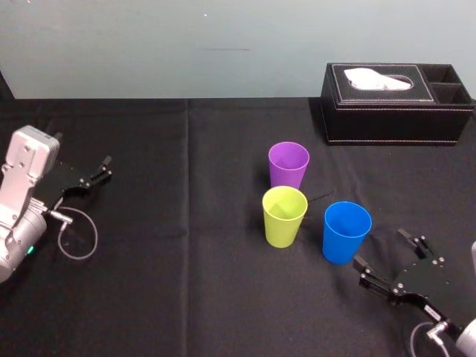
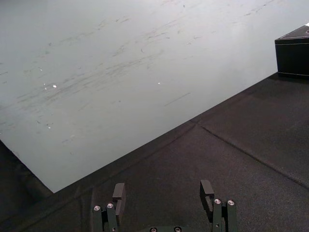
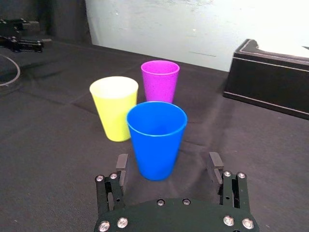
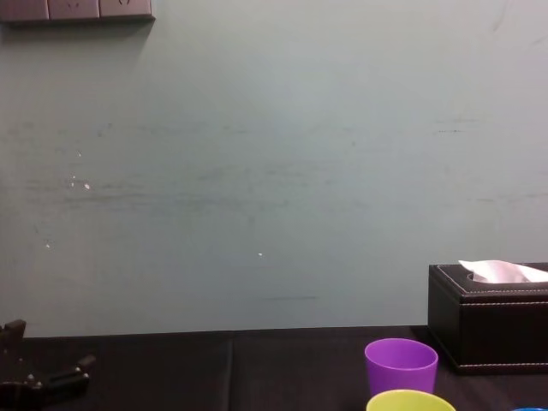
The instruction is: Stack the three plastic cups sequentially using one hand.
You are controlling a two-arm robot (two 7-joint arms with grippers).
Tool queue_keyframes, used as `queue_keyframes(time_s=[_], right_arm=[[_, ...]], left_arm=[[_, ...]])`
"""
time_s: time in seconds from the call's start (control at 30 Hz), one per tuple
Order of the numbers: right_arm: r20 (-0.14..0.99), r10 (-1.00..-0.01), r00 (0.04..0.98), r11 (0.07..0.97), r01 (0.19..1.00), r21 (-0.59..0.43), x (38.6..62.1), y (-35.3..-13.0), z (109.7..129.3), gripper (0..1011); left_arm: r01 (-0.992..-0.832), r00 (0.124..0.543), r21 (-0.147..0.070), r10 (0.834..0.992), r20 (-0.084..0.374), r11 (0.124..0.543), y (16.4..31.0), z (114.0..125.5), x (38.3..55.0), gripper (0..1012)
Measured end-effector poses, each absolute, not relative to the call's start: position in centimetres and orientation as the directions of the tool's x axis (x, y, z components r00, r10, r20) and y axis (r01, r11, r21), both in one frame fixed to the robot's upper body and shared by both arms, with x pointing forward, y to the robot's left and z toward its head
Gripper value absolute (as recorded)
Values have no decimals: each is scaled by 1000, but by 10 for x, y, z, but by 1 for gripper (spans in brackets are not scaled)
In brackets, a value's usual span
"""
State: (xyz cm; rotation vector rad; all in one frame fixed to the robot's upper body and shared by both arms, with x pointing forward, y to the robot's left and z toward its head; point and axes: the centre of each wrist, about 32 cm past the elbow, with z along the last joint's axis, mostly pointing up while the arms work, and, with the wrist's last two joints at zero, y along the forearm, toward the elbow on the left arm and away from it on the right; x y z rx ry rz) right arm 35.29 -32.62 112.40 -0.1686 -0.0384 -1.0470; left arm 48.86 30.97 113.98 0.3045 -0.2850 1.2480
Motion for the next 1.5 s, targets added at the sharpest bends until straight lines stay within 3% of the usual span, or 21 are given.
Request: queue_keyframes(time_s=[0.5, 1.5], right_arm=[[80, -854, 515, 505, 855, -114, 369, -309, 1119, 1000], [74, -846, 528, 520, 848, -100, 398, -295, 1117, 1000]], left_arm=[[-955, 292, 70, 880, 374, 287, 310, 1140, 489, 1011], [-955, 292, 70, 880, 374, 287, 310, 1140, 489, 1011]])
